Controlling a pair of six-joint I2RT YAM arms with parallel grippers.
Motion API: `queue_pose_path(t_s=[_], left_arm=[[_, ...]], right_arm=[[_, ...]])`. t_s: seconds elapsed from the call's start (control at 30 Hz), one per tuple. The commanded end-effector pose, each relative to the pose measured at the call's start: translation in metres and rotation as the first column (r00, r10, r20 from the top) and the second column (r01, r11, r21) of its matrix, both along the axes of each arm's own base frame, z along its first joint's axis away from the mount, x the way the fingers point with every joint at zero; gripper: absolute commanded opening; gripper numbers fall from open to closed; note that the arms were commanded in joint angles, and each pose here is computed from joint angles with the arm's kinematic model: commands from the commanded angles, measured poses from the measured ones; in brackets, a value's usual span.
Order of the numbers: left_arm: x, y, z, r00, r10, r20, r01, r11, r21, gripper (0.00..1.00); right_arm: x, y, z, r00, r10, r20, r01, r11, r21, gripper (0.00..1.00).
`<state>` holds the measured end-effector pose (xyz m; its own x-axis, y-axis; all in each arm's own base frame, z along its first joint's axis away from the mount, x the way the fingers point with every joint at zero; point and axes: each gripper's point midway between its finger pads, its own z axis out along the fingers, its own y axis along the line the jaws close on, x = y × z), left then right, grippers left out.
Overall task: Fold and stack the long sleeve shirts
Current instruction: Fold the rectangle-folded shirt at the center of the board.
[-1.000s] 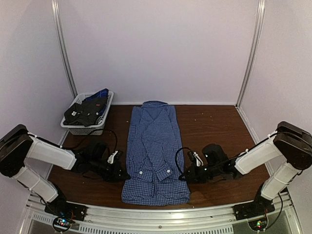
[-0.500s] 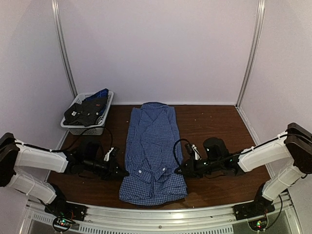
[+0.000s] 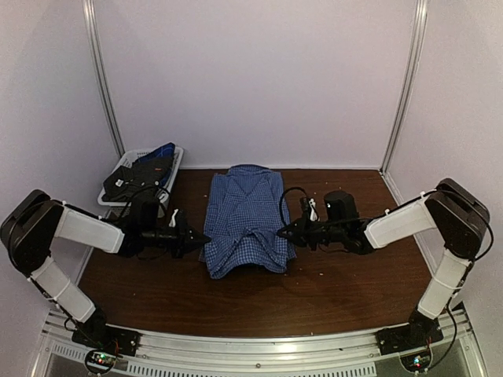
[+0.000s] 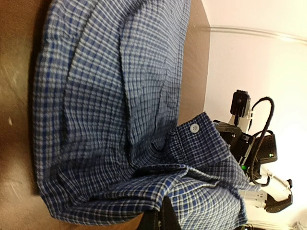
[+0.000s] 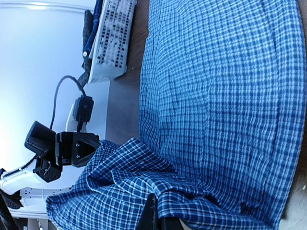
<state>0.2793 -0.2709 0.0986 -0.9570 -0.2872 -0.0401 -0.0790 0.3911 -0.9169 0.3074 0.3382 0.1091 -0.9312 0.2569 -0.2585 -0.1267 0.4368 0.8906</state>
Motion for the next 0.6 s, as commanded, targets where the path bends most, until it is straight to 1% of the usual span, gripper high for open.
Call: queue_pose_path(t_s=[0.0, 0.1, 0.2, 0.37, 0.57], left_arm=[[0.043, 0.005, -0.001, 0.995, 0.096, 0.041, -0.095, 0.995, -0.022, 0.0], [0.057, 0.004, -0.022, 0.992, 0.123, 0.021, -0.123, 0.992, 0.001, 0.0], [0.063, 0.003, -0.04, 0.99, 0.139, -0.002, -0.139, 0.99, 0.017, 0.0], [0.061, 0.011, -0.059, 0.986, 0.168, -0.022, -0.166, 0.983, 0.073, 0.0], [0.053, 0.019, -0.077, 0.983, 0.178, -0.04, -0.171, 0.975, 0.139, 0.0]], right_arm=[[0.041, -0.007, -0.01, 0.996, -0.085, 0.019, 0.085, 0.996, 0.001, 0.0], [0.053, -0.009, -0.033, 0.994, -0.106, -0.007, 0.105, 0.994, -0.04, 0.0], [0.059, -0.011, -0.05, 0.993, -0.119, -0.022, 0.117, 0.99, -0.076, 0.0], [0.063, -0.019, -0.069, 0.989, -0.145, -0.029, 0.14, 0.981, -0.135, 0.0], [0.054, -0.026, -0.089, 0.988, -0.143, -0.059, 0.13, 0.974, -0.187, 0.0]])
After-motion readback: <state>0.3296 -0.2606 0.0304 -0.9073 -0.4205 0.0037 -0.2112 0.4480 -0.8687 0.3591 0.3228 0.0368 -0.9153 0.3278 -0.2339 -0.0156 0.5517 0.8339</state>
